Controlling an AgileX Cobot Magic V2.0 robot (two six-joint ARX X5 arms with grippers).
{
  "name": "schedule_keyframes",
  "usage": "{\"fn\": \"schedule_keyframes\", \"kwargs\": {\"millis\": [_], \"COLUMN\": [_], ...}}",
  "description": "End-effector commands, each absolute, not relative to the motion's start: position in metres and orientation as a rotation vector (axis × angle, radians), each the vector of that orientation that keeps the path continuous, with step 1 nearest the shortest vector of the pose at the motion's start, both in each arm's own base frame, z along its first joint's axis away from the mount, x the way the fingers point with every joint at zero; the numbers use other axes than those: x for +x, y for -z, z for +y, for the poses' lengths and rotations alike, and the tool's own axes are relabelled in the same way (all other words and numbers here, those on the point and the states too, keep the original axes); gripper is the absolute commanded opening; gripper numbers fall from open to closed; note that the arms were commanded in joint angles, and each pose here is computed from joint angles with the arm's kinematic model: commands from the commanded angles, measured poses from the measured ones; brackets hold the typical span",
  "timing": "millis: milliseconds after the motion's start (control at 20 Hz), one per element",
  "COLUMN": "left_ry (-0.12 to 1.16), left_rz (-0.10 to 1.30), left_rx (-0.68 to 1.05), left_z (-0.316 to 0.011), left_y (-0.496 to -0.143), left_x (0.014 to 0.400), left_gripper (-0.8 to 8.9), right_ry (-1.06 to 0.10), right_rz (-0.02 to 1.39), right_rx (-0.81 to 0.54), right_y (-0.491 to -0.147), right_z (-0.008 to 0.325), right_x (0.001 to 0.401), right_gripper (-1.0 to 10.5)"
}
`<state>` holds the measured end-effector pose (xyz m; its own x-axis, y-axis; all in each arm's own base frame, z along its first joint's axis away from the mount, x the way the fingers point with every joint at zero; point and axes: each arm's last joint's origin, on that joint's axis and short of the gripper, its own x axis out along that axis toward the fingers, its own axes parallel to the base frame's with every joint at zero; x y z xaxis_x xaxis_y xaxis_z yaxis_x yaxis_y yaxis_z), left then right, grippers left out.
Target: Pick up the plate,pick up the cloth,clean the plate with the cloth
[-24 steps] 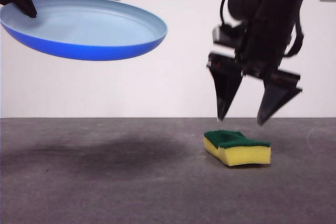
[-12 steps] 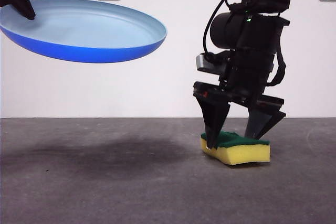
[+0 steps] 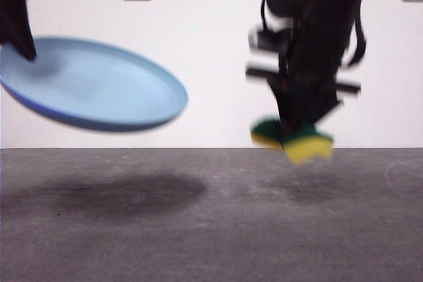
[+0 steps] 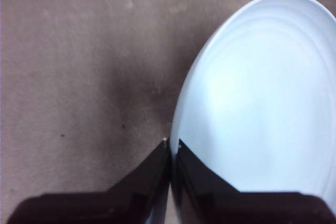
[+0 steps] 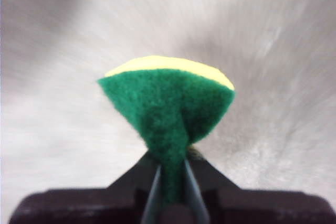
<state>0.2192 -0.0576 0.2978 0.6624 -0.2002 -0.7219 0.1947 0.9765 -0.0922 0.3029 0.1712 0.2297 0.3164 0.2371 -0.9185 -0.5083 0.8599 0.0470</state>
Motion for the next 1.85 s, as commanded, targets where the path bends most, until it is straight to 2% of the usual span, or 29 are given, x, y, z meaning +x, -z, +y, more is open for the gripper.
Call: {"fn": "schedule_keyframes", "kwargs": {"millis": [50,200,300,600,850,1050,1100,1200,1350,1500,1600,1700,1850], "left_ry": [0.247,0.333,0.386,0.512,0.540,0.555,0.557,0.554,0.572,0.629,0.693,0.776,0.818], "left_rz": [0.870,0.914,0.904,0.800,0.744,0.641,0.620,0.601,0.649,0.738,0.787,0.808,0.785], "left_rx": [0.003,-0.023,-0.045,-0.076,-0.099,-0.132,-0.151,-0.165,-0.182,-0.199,-0.215,-0.238,-0.252], "left_z": [-0.068,-0.088,-0.103,-0.141,-0.150,-0.152,-0.153,-0.150,-0.142,-0.137,-0.138,-0.140,-0.141], "left_y": [-0.281,-0.264,-0.262,-0.271,-0.276,-0.285,-0.287,-0.289,-0.286,-0.280,-0.278,-0.278,-0.281], "left_x": [0.234,0.248,0.249,0.239,0.237,0.243,0.245,0.247,0.250,0.247,0.244,0.242,0.243], "left_gripper": [-0.09,-0.09,-0.09,-0.09,-0.08,-0.09,-0.09,-0.09,-0.09,-0.09,-0.08,-0.09,-0.09], "right_ry": [-0.545,-0.657,-0.699,-0.771,-0.781,-0.893,-0.888,-0.838,-0.558,-0.311,-0.248,-0.318,-0.598], "right_rz": [1.050,0.946,0.881,0.838,0.892,0.974,0.999,1.059,1.093,0.985,0.874,0.787,0.770], "right_rx": [-0.221,-0.139,-0.143,-0.153,-0.169,-0.130,-0.141,-0.207,-0.402,-0.527,-0.497,-0.396,-0.247], "right_y": [-0.263,-0.294,-0.302,-0.289,-0.265,-0.260,-0.258,-0.253,-0.247,-0.251,-0.257,-0.263,-0.268], "right_z": [0.175,0.181,0.191,0.224,0.237,0.239,0.239,0.234,0.221,0.214,0.215,0.221,0.232], "right_x": [0.285,0.265,0.258,0.259,0.266,0.262,0.260,0.255,0.254,0.260,0.270,0.278,0.279], "right_gripper": [-0.1,-0.1,-0.1,-0.1,-0.1,-0.1,-0.1,-0.1,-0.1,-0.1,-0.1,-0.1,-0.1]}}
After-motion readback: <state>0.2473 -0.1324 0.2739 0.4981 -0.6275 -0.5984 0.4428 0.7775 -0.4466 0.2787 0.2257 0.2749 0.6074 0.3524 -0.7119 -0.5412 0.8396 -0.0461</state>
